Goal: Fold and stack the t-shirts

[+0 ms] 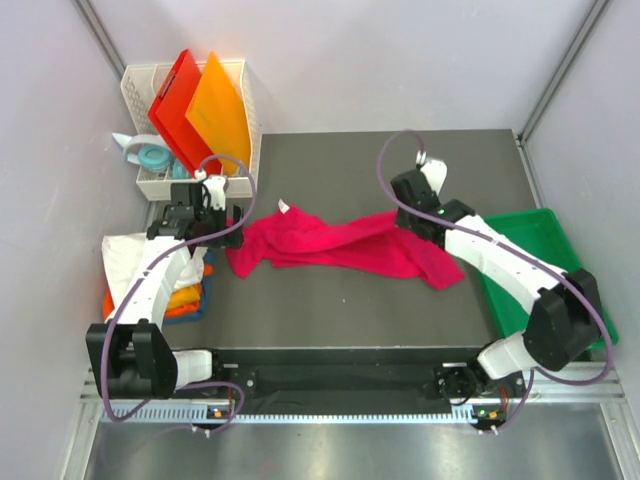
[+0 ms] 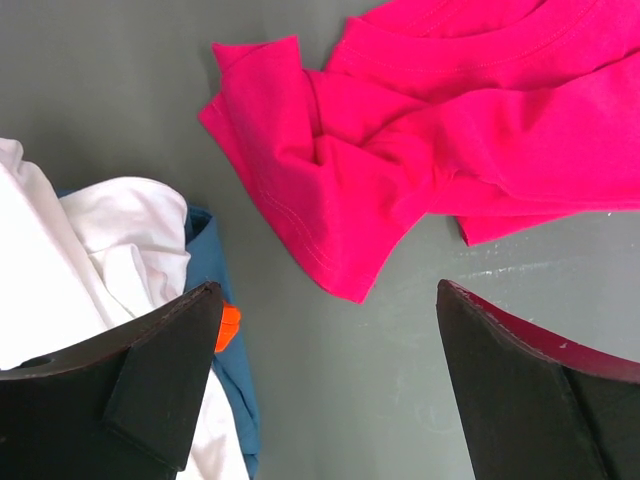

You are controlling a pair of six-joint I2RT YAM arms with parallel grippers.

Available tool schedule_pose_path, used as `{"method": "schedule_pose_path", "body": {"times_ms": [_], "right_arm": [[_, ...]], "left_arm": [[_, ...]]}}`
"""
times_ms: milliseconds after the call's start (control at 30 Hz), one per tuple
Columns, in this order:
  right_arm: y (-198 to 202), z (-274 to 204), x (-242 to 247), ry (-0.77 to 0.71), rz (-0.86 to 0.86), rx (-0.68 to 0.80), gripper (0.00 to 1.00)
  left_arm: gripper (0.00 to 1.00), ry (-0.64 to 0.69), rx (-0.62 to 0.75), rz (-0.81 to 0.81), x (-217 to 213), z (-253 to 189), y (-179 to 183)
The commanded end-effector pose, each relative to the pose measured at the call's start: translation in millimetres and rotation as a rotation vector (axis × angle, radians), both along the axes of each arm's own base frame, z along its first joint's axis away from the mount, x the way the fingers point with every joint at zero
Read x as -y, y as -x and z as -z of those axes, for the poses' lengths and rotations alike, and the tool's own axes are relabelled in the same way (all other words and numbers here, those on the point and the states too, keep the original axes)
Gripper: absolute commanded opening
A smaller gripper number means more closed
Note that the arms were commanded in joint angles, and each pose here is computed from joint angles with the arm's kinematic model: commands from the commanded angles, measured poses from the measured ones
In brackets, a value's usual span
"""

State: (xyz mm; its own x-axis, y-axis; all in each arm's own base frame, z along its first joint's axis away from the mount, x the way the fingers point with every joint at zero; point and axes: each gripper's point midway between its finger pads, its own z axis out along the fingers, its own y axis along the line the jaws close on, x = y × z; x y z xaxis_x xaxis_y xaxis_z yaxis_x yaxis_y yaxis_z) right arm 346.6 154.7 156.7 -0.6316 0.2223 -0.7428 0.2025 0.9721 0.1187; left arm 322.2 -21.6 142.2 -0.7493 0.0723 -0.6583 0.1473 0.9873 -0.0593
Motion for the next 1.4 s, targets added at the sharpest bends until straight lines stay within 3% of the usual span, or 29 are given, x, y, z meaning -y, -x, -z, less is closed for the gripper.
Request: {"method": "schedule_pose_path", "body": {"times_ms": [0, 267, 467, 633, 800, 900, 967, 1367], "right_arm": [[-9.5, -61.7, 5.2, 0.01, 0.019, 0.128, 0.0], [-5.9, -59.7, 7.6, 0.007, 0.026, 0.123, 0.0], [-4.2, -50.9, 6.3, 0.001, 0.026, 0.105, 0.0], [-2.1, -49.2, 9.6, 0.008, 0.035, 0.105, 0.0], [1.9, -44.7, 12.0, 0.005, 0.04, 0.1, 0.0], [3.8, -42.0, 13.4, 0.004, 0.044, 0.099, 0.0], [4.8, -39.6, 14.4, 0.002, 0.045, 0.098, 0.0], [7.3, -25.6, 10.6, 0.0, 0.027, 0.069, 0.0]], "left_arm": [[0.93, 0.029, 0.007, 0.005, 4.4, 2.4, -0.4], [0.9, -0.002, -0.119, 0.177, 32.5, 43.6, 21.1], [0.89, -0.07, -0.173, 0.123, 18.0, 67.8, 14.8], [0.83, -0.048, -0.252, 0.058, 15.7, 82.2, 12.0], [0.78, -0.032, -0.242, -0.062, -3.0, 79.8, -2.7], [0.73, -0.094, -0.177, -0.185, -35.9, 72.6, -15.7], [0.74, -0.069, -0.142, -0.242, -47.5, 65.6, -25.3], [0.77, 0.053, -0.14, -0.187, -31.8, 69.5, -79.8]]}}
